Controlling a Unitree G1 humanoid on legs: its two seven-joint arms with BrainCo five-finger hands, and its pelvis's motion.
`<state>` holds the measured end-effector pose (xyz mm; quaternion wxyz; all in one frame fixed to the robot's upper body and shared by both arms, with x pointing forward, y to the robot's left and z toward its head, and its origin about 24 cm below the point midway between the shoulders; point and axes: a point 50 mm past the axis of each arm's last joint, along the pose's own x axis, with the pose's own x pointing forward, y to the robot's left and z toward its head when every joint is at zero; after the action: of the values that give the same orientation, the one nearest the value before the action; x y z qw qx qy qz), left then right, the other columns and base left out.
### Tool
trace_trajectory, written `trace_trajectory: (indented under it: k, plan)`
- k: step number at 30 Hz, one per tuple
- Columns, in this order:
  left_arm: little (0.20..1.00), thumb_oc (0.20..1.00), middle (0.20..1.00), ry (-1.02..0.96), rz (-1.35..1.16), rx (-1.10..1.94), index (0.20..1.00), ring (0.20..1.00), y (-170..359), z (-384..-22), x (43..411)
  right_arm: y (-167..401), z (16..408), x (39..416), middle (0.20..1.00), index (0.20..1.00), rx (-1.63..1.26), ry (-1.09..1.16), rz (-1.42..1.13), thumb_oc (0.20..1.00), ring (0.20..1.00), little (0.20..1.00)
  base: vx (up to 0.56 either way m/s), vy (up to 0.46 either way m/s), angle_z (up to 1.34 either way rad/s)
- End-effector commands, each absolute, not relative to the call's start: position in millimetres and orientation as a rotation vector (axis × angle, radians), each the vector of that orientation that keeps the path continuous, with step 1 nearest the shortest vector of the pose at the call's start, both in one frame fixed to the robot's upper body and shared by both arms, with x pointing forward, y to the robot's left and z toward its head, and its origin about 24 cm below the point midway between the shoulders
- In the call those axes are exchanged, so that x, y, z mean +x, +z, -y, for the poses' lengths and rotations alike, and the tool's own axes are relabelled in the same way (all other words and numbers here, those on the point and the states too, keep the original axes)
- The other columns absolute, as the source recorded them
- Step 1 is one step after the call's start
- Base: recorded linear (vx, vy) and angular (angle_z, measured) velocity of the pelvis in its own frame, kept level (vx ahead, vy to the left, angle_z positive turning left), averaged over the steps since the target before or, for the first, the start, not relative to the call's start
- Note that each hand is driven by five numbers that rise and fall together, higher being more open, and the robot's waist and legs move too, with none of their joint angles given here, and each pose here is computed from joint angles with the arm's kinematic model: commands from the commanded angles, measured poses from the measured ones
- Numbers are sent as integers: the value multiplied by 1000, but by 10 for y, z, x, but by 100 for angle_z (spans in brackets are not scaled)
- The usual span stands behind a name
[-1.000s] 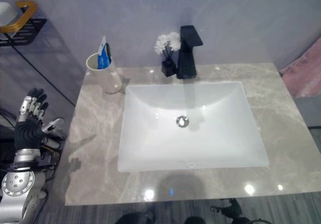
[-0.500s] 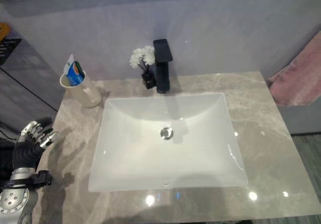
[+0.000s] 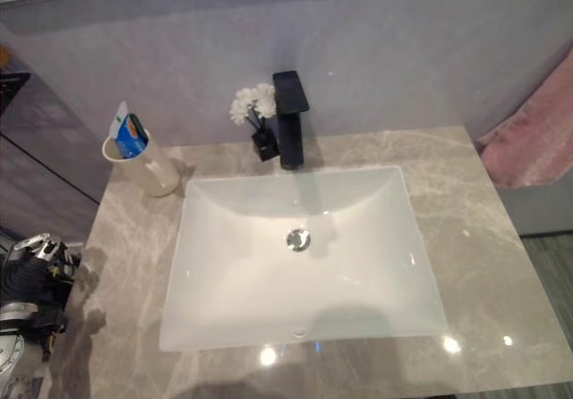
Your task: Put brush and paste in cup on sink, flatten towel.
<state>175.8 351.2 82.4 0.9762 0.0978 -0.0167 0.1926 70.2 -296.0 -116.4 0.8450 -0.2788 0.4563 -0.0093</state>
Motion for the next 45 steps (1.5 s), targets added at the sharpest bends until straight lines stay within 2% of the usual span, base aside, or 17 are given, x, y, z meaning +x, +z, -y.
trace_trajectory:
  k: [1, 19, 30, 37, 45]
  plan:
    - [200, 200, 200, 424, 186, 234, 200, 200, 1211, -3653, 1940, -965, 2904, 1274, 1000, 1000, -598, -12, -749, 1000, 1000, 1000, -81, 17, -8]
    - [200, 200, 200, 414, 266, 266, 200, 200, 1505, -3678, 2305, -873, 2892, 1471, 1000, 1000, -613, -7, -684, 1000, 1000, 1000, -25, 2, -7]
    - [200, 200, 200, 322, 371, 303, 200, 200, 1769, -3436, 2512, -840, 2821, 1610, 1000, 1000, -605, 3, -641, 1000, 1000, 1000, -1, -5, -2]
    - [200, 200, 200, 285, 381, 304, 200, 200, 1765, -3373, 2443, -859, 2840, 1564, 1000, 1000, -608, 2, -656, 1000, 1000, 1000, 0, 0, 0]
    - [200, 200, 200, 327, 256, 342, 200, 200, 1460, -3478, 2214, -882, 2878, 1476, 1000, 1000, -623, 23, -686, 1000, 1000, 1000, 0, 0, 0]
